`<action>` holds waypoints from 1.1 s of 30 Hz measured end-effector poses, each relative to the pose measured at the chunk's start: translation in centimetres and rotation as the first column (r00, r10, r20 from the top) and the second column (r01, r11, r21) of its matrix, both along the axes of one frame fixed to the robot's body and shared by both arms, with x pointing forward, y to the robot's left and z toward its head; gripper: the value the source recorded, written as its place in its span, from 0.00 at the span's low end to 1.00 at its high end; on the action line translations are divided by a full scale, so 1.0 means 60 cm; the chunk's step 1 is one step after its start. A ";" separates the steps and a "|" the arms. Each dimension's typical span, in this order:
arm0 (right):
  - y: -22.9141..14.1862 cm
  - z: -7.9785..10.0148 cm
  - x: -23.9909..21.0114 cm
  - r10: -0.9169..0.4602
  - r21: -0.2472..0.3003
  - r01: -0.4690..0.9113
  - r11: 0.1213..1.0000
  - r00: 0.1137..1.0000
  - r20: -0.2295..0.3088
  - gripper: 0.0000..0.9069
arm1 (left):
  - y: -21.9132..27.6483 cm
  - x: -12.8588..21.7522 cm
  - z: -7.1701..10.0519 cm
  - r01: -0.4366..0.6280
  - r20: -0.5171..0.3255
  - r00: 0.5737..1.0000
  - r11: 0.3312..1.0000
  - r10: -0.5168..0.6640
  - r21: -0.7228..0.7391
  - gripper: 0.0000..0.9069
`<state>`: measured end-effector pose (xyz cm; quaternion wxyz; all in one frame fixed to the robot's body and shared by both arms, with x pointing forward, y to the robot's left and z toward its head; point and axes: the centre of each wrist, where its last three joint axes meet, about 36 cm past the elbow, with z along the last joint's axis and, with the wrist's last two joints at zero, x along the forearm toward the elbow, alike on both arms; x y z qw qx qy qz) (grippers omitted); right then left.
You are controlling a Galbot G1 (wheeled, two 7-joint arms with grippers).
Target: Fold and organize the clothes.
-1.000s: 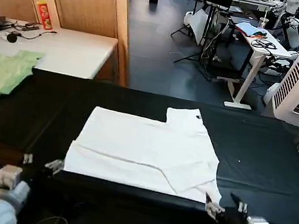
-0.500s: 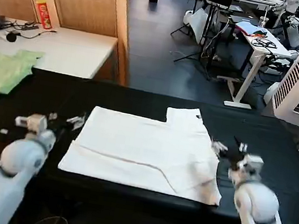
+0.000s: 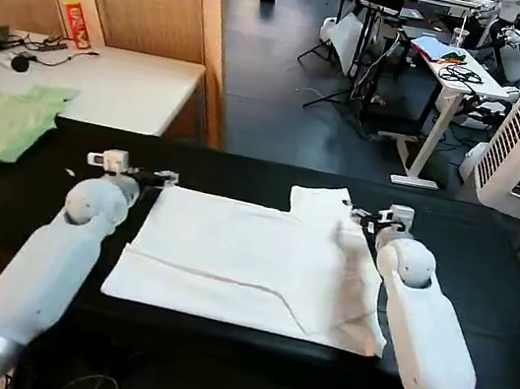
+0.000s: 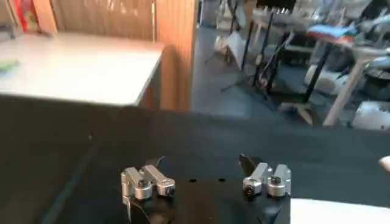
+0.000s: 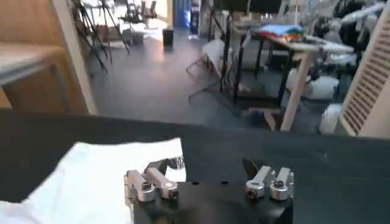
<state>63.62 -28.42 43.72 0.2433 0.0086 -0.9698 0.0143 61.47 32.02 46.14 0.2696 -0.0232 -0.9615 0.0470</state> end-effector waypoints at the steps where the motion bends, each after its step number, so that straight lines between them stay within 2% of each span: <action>1: 0.001 -0.002 0.004 -0.001 0.002 0.001 1.000 1.000 -0.006 0.97 | -0.001 0.002 -0.005 0.003 -0.010 1.000 1.000 -0.003 0.005 0.97; 8: 0.004 -0.017 0.018 0.001 0.006 0.000 1.000 0.999 -0.043 0.97 | -0.006 0.018 -0.034 -0.004 -0.053 0.999 0.999 0.006 0.044 0.97; 10: 0.005 -0.020 0.021 0.005 0.011 -0.005 1.000 0.999 -0.050 0.97 | -0.006 0.018 -0.042 -0.003 -0.064 0.998 0.999 0.006 0.049 0.75; 12: 0.006 -0.023 0.023 0.012 0.015 -0.012 1.000 0.998 -0.058 0.97 | -0.005 0.020 -0.048 -0.002 -0.070 0.998 0.998 0.007 0.064 0.46; 14: 0.008 -0.026 0.024 0.019 0.017 -0.018 1.000 0.998 -0.064 0.97 | -0.006 0.021 -0.052 -0.005 -0.070 0.997 0.998 0.010 0.070 0.30; 15: 0.008 -0.027 0.025 0.022 0.019 -0.021 1.000 0.998 -0.067 0.88 | -0.006 0.021 -0.054 -0.006 -0.071 0.997 0.997 0.011 0.071 0.20; 16: 0.008 -0.027 0.025 0.025 0.021 -0.024 0.999 0.997 -0.069 0.80 | -0.005 0.022 -0.055 -0.004 -0.070 0.997 0.998 0.009 0.069 0.18; 17: 0.008 -0.028 0.025 0.028 0.023 -0.027 0.999 0.997 -0.072 0.80 | -0.005 0.022 -0.056 -0.002 -0.069 0.998 0.998 0.007 0.069 0.18; 18: 0.008 -0.029 0.025 0.031 0.025 -0.030 0.999 0.997 -0.075 0.61 | -0.005 0.021 -0.058 0.001 -0.068 0.998 0.998 0.004 0.068 0.17; 20: 0.007 -0.030 0.025 0.034 0.028 -0.032 0.999 0.996 -0.080 0.48 | -0.005 0.020 -0.059 0.007 -0.068 0.998 0.998 -0.002 0.065 0.16; 21: 0.006 -0.031 0.025 0.033 0.031 -0.030 0.999 0.996 -0.084 0.35 | -0.006 0.019 -0.059 0.008 -0.068 0.998 0.998 -0.004 0.064 0.15; 22: 0.005 -0.032 0.025 0.032 0.034 -0.029 0.999 0.996 -0.087 0.27 | -0.007 0.019 -0.060 0.010 -0.068 0.998 0.998 -0.006 0.064 0.15; 27: 0.008 -0.037 0.020 0.036 0.042 -0.032 0.999 0.995 -0.090 0.19 | -0.010 0.015 -0.060 0.017 -0.067 0.998 0.998 -0.013 0.064 0.12; 33: 0.003 -0.038 0.007 0.038 0.054 -0.035 0.998 0.998 -0.045 0.14 | -0.010 0.012 -0.057 0.020 -0.060 0.998 0.997 -0.016 0.071 0.11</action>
